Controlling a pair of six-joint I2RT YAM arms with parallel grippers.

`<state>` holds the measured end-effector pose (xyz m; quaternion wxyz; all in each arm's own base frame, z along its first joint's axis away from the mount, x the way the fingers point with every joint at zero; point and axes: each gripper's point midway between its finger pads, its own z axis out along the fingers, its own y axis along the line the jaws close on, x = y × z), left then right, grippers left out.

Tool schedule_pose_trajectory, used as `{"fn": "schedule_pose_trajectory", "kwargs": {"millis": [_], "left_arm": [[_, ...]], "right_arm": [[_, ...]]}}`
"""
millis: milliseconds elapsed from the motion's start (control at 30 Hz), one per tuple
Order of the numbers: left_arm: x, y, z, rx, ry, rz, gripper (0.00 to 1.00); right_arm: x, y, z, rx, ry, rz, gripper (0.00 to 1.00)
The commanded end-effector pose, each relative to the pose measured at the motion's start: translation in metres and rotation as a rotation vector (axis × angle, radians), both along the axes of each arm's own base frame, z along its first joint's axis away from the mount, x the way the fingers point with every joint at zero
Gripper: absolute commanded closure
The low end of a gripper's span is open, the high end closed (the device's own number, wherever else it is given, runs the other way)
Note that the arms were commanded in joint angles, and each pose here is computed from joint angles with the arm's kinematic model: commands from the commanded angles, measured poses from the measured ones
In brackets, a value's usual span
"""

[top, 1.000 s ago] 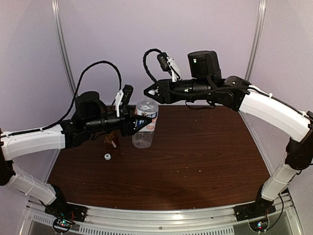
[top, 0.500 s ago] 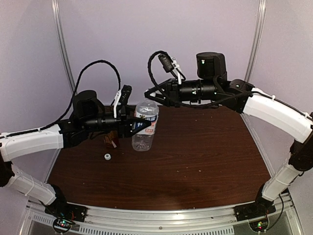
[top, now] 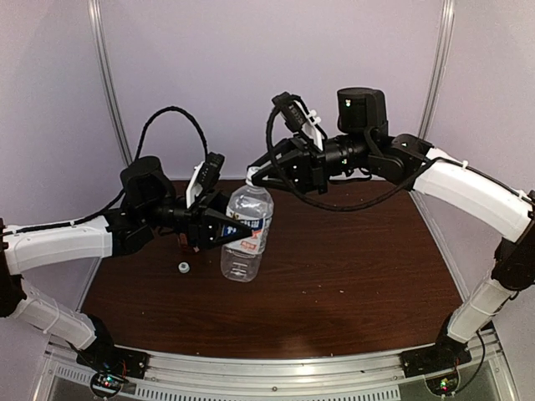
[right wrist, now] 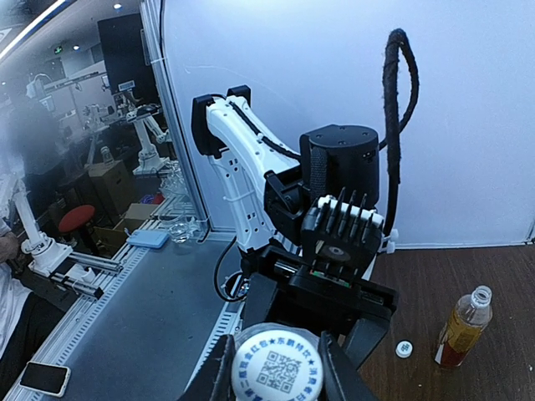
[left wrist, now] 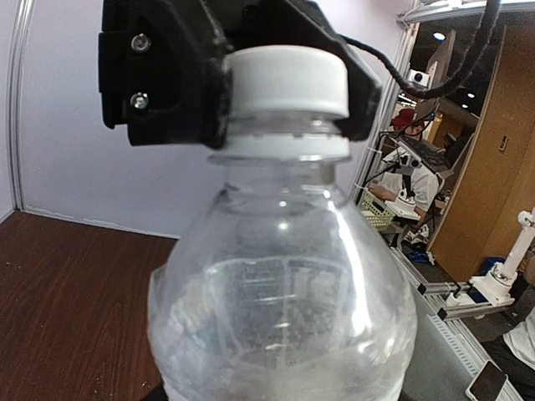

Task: Unscrew the bottle caps

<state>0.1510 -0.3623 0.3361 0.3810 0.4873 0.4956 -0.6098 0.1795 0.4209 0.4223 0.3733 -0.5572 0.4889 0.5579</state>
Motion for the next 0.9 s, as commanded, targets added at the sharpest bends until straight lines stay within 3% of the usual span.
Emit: {"fn": "schedule_pose_trajectory", "kwargs": {"millis": [0, 400, 600, 867], "left_arm": [[-0.018, 0.007, 0.038, -0.143, -0.136, -0.065, 0.66], [0.003, 0.000, 0.033, -0.115, -0.129, 0.045, 0.66], [0.030, -0.004, 0.027, -0.072, -0.121, 0.195, 0.66], [0.062, -0.001, 0.016, -0.005, -0.126, 0.387, 0.66]], "right_arm": [[0.011, -0.001, -0.013, -0.036, 0.025, -0.030, 0.77], [0.018, -0.012, 0.006, -0.019, 0.052, -0.169, 0.40], [0.021, -0.020, 0.014, -0.014, 0.050, -0.237, 0.30], [0.066, -0.024, 0.031, -0.003, 0.149, -0.565, 0.23]]}}
